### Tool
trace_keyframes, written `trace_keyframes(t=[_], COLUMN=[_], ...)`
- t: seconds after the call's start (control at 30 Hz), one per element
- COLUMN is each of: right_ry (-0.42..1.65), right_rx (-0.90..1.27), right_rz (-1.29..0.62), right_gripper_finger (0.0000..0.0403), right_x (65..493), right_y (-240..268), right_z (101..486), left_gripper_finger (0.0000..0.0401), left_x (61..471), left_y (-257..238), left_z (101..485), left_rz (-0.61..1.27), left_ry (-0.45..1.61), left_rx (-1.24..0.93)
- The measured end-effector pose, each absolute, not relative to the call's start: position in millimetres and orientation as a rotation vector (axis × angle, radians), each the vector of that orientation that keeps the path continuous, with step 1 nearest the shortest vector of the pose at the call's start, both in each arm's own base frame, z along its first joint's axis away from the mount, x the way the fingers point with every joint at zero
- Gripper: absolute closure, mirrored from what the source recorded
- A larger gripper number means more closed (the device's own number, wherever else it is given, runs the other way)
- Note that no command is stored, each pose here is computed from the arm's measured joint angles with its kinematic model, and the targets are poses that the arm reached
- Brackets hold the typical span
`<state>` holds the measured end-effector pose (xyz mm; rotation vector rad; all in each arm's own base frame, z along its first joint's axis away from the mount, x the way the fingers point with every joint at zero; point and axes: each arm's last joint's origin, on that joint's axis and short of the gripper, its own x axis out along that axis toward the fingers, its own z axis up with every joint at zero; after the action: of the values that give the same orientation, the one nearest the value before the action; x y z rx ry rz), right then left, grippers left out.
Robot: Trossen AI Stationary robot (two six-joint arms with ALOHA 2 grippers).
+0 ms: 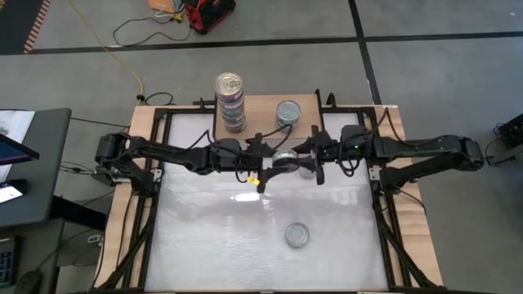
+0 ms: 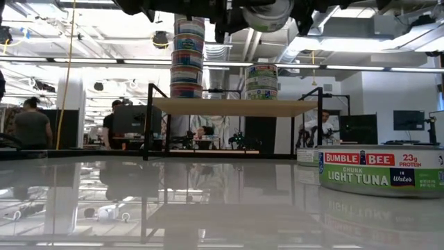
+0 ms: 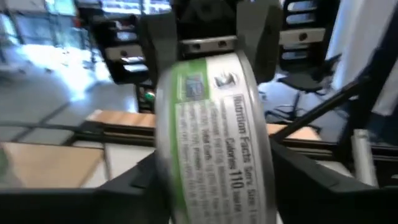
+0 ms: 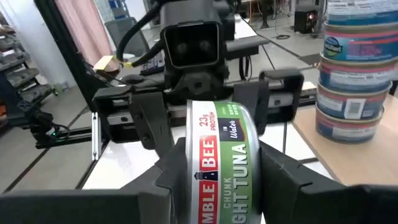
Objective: Stack canned seafood by type on shelf
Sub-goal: Stack the green tuna can on top of the green tuna can
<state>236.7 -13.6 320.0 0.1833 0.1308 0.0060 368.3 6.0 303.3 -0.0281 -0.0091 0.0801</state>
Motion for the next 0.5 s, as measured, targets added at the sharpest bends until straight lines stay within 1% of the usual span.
trace_keyframes(t=[0.1,0.2,0.33,0.43,0.5], right_ry=[0.139,0.13,0.135,0.135,0.146], right_rx=[0.195,0.2,0.204,0.207,0.211], right_rz=[-0.011,-0.044,-0.086,-0.122,-0.158], right_gripper_finger=[0.0237,0.0237,0.0237,0.0237,0.0237], right_x=[232.5,227.1,223.6,221.9,219.6], right_y=[-17.2,-24.2,-33.0,-41.3,-49.1], right_z=[321.1,329.9,341.0,349.8,355.2], left_gripper_finger=[0.0141,0.0128,0.0125,0.0125,0.0125], left_x=[364.7,357.3,348.4,344.2,342.0], left_y=[6.5,2.1,-11.3,-17.9,-20.4], left_z=[308.6,320.8,328.0,324.4,318.5], left_rz=[0.134,0.214,0.319,0.369,0.371], left_ry=[-0.016,-0.044,-0.033,-0.01,-0.007], left_rx=[0.045,0.157,0.317,0.394,0.43])
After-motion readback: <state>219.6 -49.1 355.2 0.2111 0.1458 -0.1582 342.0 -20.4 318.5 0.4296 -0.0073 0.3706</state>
